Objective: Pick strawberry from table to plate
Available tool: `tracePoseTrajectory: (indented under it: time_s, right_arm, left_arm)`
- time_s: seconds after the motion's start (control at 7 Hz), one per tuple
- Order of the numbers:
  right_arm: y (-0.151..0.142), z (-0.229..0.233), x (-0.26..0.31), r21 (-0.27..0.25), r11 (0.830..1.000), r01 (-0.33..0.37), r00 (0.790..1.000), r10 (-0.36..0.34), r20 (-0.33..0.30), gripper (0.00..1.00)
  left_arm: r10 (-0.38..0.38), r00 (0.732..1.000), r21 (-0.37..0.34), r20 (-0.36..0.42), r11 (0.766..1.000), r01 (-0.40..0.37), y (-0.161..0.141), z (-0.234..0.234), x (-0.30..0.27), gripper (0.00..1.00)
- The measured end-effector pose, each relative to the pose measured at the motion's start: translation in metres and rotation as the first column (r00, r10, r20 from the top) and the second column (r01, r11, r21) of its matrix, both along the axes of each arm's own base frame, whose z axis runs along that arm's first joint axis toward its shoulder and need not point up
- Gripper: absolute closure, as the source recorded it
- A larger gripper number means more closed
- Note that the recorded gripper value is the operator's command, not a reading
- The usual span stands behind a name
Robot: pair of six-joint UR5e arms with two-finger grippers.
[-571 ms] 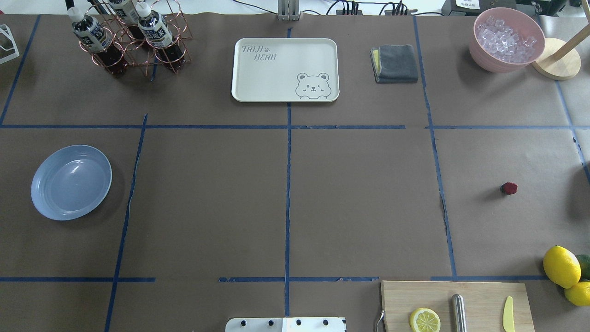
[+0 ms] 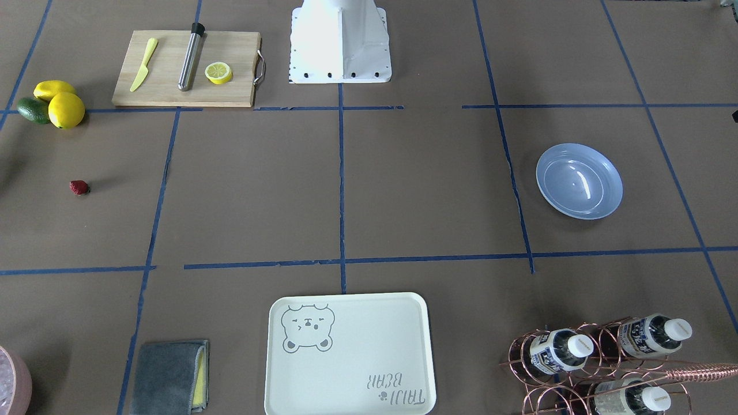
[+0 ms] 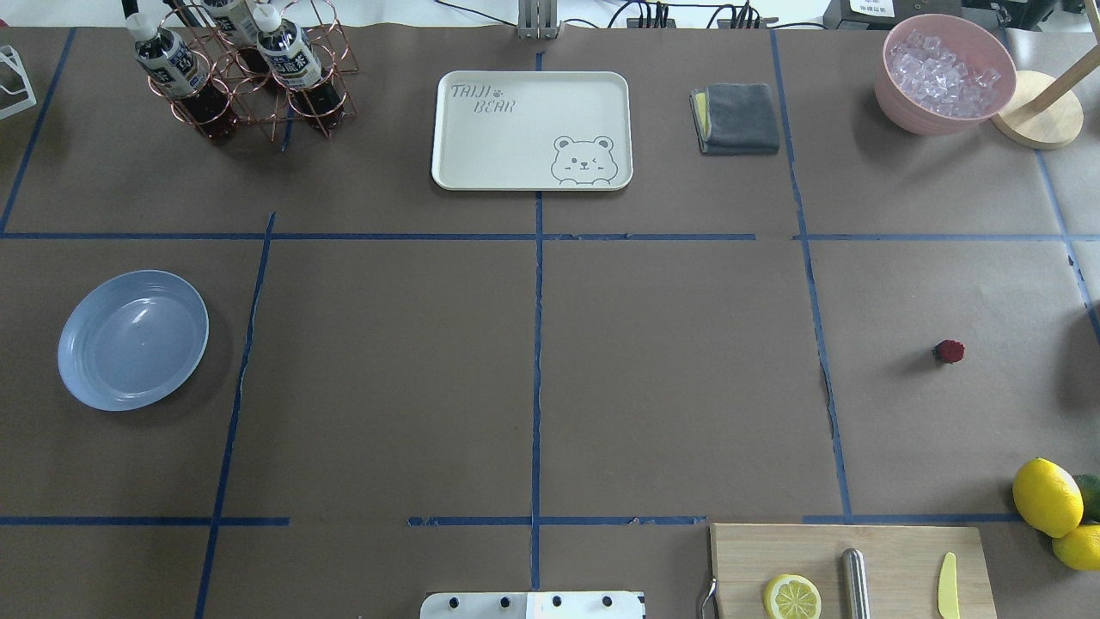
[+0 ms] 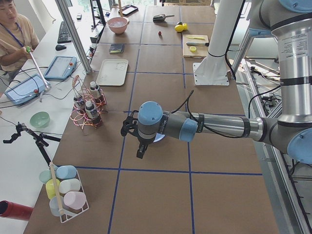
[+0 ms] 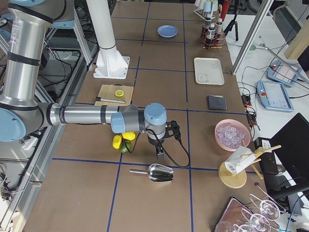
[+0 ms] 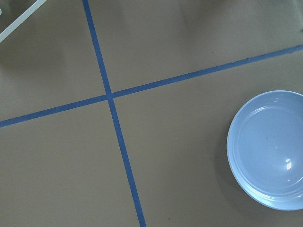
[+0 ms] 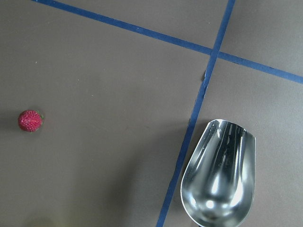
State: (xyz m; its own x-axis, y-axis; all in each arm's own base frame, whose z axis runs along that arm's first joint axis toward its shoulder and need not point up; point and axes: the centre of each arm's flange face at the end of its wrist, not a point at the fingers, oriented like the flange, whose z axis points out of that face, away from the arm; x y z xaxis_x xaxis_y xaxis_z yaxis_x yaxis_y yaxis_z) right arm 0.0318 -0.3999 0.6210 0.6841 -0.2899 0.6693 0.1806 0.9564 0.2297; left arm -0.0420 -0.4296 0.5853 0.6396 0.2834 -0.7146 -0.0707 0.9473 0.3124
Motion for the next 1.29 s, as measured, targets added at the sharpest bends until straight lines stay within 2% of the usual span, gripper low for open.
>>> tracePoseTrajectory:
  time_s: [0.43,0.71,0.86,1.0,1.29]
  right_arm:
    - [0.0,0.002,0.0,-0.005,1.0,-0.001,1.0,0.001,0.0,0.0]
    - [0.0,0.002,-0.001,0.001,1.0,0.004,1.0,-0.004,-0.001,0.0]
    - [-0.001,0.0,-0.001,0.019,1.0,0.007,1.0,-0.007,0.002,0.0]
    - [0.0,-0.001,-0.001,0.04,0.999,0.008,1.0,-0.009,0.009,0.0]
    - [0.005,-0.001,-0.003,0.048,0.999,0.011,0.999,-0.013,0.04,0.0]
  left_arm:
    - [0.003,1.0,0.005,-0.003,1.0,-0.003,-0.001,0.004,0.002,0.0]
    - [0.024,1.0,0.066,-0.007,0.998,-0.023,0.007,0.013,0.01,0.0]
    - [0.049,0.999,0.064,-0.013,0.997,-0.048,0.009,0.025,0.023,0.0]
    - [0.079,0.997,0.032,-0.021,0.996,-0.079,0.006,0.038,0.044,0.0]
    - [0.123,0.991,0.01,-0.046,0.992,-0.123,-0.002,0.046,0.093,0.0]
